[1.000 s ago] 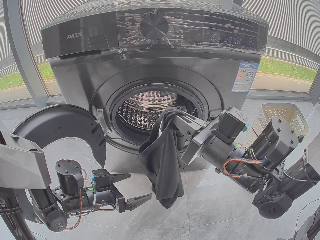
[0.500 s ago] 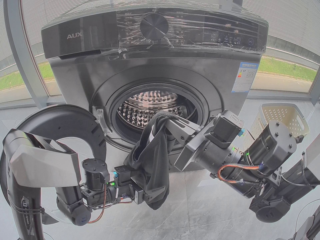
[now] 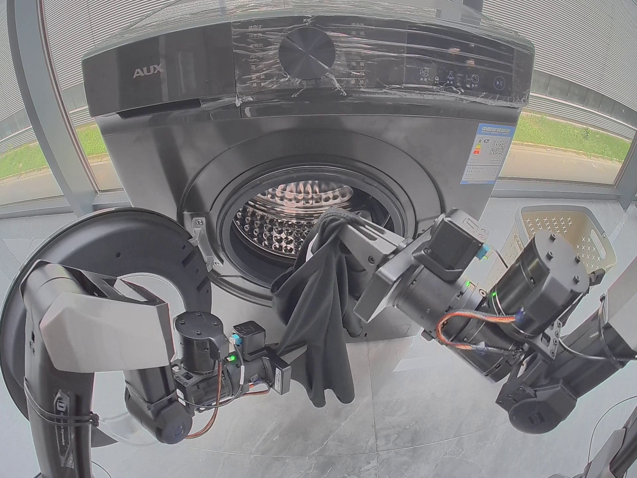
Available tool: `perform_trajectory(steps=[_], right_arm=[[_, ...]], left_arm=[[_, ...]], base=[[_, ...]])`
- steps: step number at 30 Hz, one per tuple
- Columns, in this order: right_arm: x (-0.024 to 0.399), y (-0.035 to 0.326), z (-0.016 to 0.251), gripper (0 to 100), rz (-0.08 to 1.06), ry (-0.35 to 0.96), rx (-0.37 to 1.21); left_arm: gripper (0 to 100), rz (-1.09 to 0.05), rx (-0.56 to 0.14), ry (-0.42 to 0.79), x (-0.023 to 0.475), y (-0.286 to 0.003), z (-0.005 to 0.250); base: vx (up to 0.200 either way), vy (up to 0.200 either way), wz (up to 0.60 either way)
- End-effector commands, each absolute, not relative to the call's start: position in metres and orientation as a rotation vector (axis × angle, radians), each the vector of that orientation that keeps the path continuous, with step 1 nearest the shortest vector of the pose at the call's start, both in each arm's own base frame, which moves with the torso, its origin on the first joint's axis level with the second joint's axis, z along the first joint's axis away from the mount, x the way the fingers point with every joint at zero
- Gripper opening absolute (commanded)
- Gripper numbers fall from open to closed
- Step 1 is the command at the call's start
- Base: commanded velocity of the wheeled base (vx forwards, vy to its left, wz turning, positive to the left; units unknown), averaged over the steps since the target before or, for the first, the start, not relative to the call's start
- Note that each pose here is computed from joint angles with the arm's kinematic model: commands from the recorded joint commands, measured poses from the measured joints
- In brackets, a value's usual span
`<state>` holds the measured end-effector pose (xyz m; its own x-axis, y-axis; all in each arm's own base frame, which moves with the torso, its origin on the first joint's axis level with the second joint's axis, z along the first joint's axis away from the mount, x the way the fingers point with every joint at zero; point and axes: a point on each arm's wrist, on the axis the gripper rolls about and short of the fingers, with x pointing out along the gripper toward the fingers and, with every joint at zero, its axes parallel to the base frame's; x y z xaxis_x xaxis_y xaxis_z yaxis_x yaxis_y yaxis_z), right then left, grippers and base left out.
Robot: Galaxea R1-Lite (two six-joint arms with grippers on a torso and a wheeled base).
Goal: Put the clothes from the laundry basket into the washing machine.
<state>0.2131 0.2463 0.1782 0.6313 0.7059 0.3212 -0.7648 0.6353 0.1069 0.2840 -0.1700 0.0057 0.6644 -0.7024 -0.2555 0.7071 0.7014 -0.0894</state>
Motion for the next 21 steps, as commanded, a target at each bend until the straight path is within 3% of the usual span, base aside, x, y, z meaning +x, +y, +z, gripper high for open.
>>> perform_trajectory(steps=[1, 10, 12, 17, 21], right_arm=[[0.240, 0.240, 0.173, 0, 0.783, -0.264, 0.231], [0.280, 0.229, 0.152, 0, 0.690, -0.244, 0.205], [0.280, 0.230, 0.147, 0, 0.691, -0.229, 0.202], [0.276, 0.232, 0.131, 0, 0.697, -0.170, 0.183], [0.261, 0.233, 0.112, 0, 0.728, -0.087, 0.154]], left_arm=[[0, -0.844, 0.008, 0.239, 0.262, -0.165, 0.034], [0, -1.014, -0.018, 0.178, 0.194, -0.129, 0.089], [0, -1.026, -0.033, 0.138, 0.188, -0.125, 0.100], [0, -1.034, -0.148, 0.038, 0.181, -0.122, 0.133], [0, -1.024, -0.163, 0.005, 0.182, -0.120, 0.140]], base=[[0.000, 0.000, 0.00], [0.000, 0.000, 0.00], [0.000, 0.000, 0.00], [0.000, 0.000, 0.00], [0.000, 0.000, 0.00]])
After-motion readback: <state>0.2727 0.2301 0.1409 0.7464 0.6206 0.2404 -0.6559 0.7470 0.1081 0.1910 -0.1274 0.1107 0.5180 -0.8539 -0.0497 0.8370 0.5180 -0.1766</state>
